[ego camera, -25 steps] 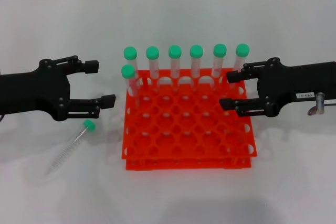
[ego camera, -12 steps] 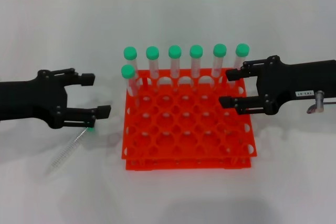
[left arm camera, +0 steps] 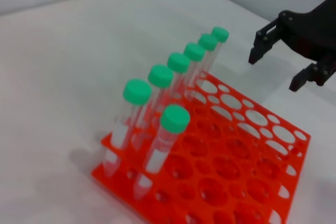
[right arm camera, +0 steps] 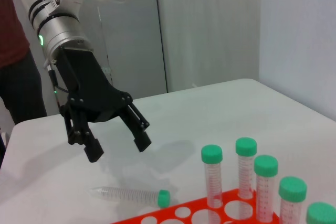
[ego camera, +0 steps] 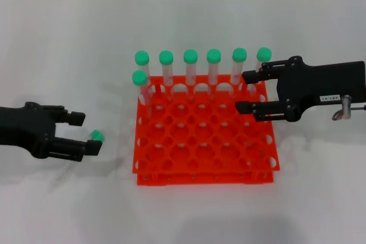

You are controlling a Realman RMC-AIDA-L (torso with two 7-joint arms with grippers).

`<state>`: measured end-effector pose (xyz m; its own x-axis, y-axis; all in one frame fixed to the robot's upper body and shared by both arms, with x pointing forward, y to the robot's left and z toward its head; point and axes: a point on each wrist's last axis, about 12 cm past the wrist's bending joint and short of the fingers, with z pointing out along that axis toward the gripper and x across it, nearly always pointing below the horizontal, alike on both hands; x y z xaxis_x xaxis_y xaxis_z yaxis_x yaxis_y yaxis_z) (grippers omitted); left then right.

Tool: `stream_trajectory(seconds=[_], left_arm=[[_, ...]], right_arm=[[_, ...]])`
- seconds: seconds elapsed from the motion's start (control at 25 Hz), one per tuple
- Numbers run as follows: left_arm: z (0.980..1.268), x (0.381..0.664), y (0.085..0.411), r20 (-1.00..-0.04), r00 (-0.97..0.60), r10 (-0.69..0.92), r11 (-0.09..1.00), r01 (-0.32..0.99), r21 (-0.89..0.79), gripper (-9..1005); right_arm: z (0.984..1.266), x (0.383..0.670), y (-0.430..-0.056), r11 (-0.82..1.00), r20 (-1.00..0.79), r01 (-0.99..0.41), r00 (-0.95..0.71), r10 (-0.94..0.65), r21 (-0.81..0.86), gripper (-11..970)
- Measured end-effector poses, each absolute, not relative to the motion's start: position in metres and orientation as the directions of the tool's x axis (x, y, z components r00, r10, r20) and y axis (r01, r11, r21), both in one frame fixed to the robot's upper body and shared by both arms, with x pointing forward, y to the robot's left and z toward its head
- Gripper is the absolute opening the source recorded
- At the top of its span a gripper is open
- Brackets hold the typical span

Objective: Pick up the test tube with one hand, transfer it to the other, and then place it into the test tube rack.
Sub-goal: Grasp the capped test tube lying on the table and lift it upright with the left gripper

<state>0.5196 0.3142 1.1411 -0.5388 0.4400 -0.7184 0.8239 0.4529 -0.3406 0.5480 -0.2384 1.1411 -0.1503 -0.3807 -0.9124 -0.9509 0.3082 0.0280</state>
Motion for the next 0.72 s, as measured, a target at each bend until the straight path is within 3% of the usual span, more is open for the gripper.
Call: stream_trajectory(seconds=[0.24, 0.72], left_arm=[[1.15, 0.521, 0.325, -0.66, -0.609, 0.44, 0.511, 0.774, -0.374, 893], [1.15, 0.539, 0.331, -0.444, -0.732, 0.516, 0.665, 0.669, -0.331, 892]], right_arm=[[1.143, 0.548, -0.238, 0.307, -0.917, -0.951, -0.148, -0.371, 0.029, 634], [1.148, 0.552, -0.234, 0.31, -0.927, -0.95, -0.135, -0.35, 0.021, 634]])
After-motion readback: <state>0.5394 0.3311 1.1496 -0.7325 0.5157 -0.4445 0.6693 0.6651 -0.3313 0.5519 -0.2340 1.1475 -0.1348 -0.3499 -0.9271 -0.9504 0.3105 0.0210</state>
